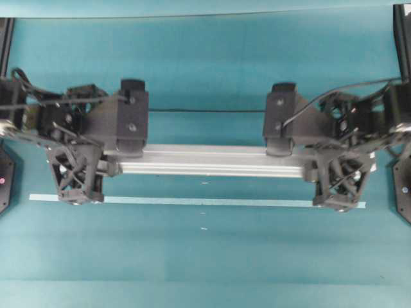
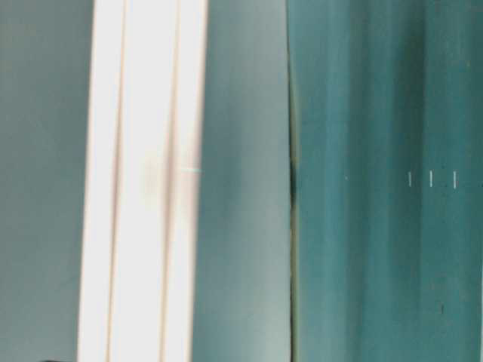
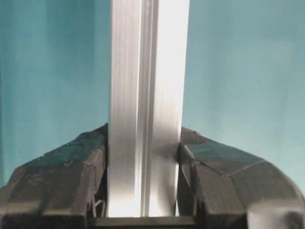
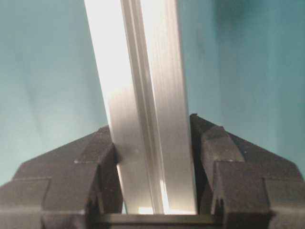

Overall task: Lift the metal rail with both hands and move it towards you.
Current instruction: 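Lift the rail with both grippers and carry it across the table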

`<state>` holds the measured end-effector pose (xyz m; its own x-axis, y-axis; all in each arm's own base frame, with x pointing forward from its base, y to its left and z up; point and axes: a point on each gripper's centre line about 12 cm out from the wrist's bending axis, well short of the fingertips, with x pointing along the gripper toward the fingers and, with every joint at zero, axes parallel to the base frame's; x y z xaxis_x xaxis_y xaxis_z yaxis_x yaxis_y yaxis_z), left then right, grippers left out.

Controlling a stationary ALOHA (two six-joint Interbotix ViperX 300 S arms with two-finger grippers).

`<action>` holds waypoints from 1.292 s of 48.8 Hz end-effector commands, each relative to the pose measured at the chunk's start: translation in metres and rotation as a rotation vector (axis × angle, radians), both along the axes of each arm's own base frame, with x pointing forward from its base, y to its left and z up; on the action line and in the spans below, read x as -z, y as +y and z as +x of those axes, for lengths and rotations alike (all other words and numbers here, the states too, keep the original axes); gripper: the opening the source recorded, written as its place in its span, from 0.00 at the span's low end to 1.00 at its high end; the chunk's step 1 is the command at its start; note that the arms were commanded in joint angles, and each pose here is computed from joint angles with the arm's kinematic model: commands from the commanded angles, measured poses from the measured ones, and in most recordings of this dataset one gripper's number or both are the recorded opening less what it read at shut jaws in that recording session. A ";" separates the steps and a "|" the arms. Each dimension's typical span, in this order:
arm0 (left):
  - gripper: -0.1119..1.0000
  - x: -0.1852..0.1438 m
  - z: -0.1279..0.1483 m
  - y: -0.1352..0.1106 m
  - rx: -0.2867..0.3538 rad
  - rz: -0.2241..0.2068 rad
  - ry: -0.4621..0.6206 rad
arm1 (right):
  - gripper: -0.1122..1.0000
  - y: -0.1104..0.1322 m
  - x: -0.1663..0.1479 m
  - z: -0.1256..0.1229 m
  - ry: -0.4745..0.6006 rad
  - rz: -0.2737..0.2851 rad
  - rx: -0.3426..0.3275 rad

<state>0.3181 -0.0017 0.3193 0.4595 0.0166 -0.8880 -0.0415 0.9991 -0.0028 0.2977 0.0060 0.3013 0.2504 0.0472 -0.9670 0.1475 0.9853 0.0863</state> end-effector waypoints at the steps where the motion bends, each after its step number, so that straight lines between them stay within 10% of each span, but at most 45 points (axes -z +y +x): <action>1: 0.36 -0.042 0.002 -0.003 -0.002 -0.012 -0.095 | 0.46 -0.001 -0.029 0.006 -0.043 0.022 0.069; 36: 0.36 -0.137 -0.001 -0.004 -0.017 -0.018 -0.049 | 0.46 0.018 -0.153 0.013 -0.064 0.057 0.114; 63: 0.36 -0.170 0.003 -0.004 -0.037 -0.034 -0.137 | 0.46 0.019 -0.176 0.016 -0.123 0.079 0.154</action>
